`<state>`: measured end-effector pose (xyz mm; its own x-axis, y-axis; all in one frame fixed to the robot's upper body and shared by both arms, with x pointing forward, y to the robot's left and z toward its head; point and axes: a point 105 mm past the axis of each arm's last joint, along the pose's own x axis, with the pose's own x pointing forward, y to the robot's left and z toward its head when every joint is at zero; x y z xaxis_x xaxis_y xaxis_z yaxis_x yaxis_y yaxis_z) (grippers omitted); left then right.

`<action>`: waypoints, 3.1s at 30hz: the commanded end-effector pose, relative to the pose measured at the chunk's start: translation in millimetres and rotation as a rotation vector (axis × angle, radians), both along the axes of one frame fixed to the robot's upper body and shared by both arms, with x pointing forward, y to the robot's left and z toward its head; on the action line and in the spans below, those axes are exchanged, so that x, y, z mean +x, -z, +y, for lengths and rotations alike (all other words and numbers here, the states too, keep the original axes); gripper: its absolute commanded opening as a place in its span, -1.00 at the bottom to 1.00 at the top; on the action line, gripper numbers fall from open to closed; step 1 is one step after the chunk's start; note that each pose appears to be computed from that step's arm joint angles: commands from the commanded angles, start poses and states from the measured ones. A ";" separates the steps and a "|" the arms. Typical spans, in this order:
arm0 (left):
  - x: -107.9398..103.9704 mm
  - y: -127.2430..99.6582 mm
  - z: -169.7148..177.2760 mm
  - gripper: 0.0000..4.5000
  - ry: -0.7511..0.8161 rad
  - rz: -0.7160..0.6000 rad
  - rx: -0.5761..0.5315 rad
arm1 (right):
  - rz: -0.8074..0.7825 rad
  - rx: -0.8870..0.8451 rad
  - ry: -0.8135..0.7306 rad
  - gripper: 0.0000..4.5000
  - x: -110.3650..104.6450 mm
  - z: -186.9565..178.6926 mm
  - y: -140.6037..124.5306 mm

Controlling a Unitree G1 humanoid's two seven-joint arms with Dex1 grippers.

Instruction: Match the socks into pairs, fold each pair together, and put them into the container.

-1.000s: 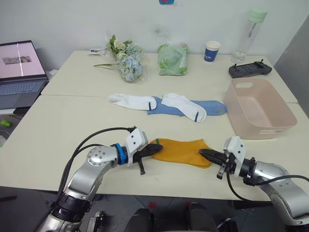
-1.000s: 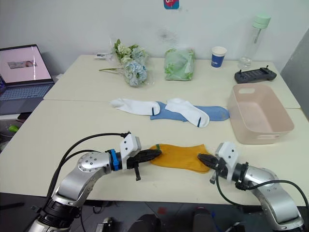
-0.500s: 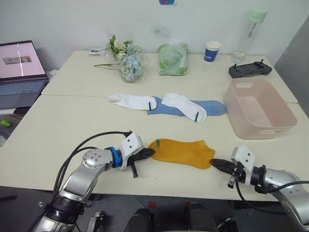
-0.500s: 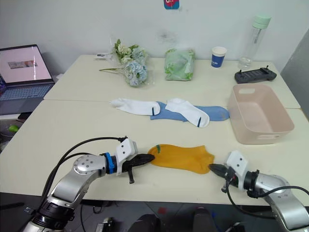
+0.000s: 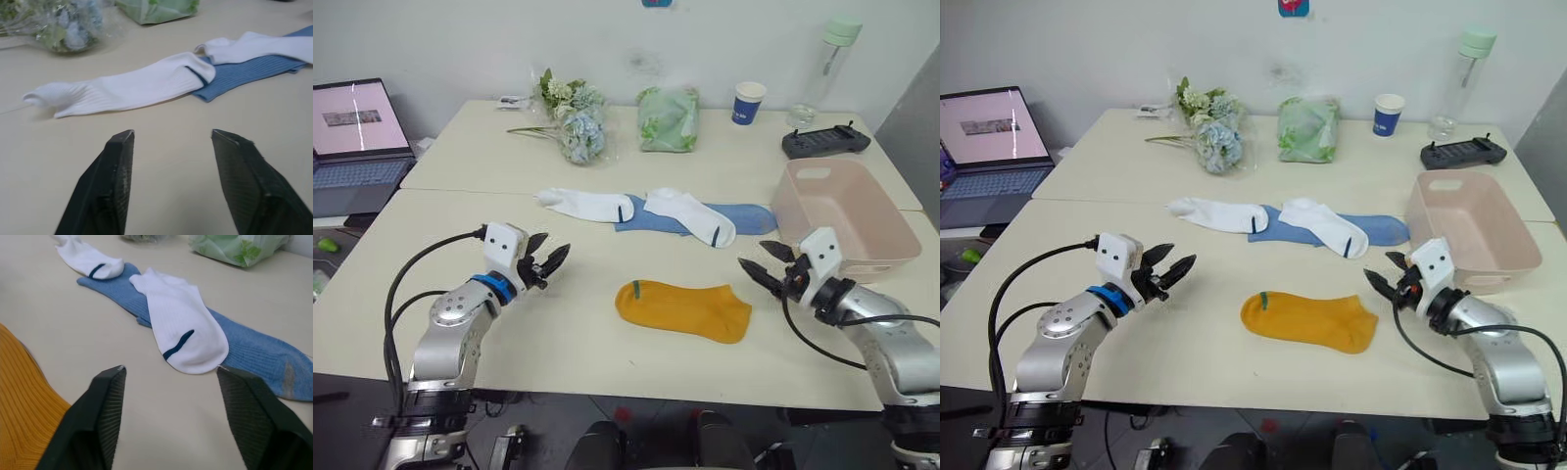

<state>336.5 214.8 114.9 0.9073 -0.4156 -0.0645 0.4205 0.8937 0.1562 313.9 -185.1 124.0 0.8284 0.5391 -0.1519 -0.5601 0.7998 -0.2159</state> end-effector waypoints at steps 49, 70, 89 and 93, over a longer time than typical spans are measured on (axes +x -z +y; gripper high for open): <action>-63.8 -25.4 -79.3 1.00 0.560 0.096 0.053 | 0.473 -0.032 -0.224 0.58 -66.3 26.2 50.2; -44.9 -1.6 -152.6 0.51 0.822 0.099 0.118 | 0.482 -0.025 -0.259 -1.00 -35.5 -3.7 22.1; -39.2 56.0 -181.9 -0.98 0.884 0.246 0.214 | 0.477 0.117 -0.462 -1.00 -47.4 37.5 -19.2; -45.5 60.0 -180.8 -0.98 0.889 0.255 0.226 | 0.461 0.284 -0.591 -1.00 -55.2 75.0 -45.0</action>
